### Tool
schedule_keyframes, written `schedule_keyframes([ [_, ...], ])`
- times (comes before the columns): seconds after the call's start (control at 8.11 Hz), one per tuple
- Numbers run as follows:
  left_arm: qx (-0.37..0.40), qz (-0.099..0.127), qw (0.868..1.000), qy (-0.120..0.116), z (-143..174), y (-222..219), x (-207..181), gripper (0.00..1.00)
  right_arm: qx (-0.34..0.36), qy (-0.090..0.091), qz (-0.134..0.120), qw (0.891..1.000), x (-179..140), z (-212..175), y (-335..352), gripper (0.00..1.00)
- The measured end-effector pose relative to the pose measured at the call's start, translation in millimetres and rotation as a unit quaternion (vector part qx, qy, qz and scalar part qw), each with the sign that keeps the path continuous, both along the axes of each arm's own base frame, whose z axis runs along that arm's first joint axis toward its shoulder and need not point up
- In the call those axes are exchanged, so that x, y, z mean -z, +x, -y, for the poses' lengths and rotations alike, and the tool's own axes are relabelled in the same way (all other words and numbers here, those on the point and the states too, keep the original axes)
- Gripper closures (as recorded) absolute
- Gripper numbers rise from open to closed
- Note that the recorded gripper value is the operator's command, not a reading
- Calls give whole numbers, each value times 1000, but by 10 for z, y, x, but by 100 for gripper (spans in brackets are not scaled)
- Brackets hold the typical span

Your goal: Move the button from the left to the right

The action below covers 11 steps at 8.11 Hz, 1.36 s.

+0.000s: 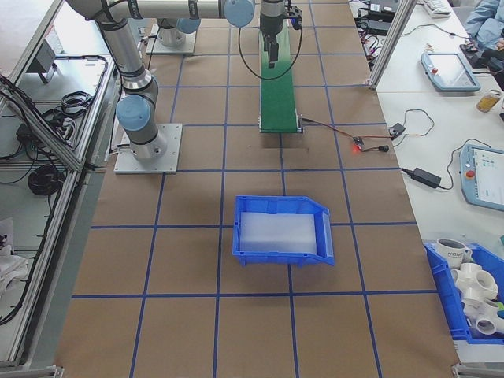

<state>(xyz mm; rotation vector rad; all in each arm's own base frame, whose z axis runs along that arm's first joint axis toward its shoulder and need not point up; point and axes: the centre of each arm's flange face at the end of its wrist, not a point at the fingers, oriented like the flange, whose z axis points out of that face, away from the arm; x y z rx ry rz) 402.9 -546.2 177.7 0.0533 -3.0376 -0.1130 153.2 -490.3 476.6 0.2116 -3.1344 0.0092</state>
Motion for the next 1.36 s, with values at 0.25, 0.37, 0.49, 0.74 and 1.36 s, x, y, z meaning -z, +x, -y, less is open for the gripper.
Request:
schedule_keyframes([
  [0.25, 0, 1, 1000, 2, -6, 7, -1, 97, 0, 1, 0, 1000, 13, 11, 0, 0],
  [0.37, -1, 1, 1000, 2, -8, 6, -17, 100, 0, 1, 0, 1000, 19, 16, 0, 0],
  [0.49, -2, 1, 1000, 3, -14, 2, -38, 100, 1, 1, 0, 1000, 24, 21, 1, 0],
  [0.74, -3, -5, 1000, 8, -44, -23, -95, 100, 0, 1, -1, 1000, 32, 28, -1, 0],
  [1.36, 2, -8, 1000, 5, -131, -306, -904, 100, 2, 2, -3, 1000, 53, 43, -5, 0],
])
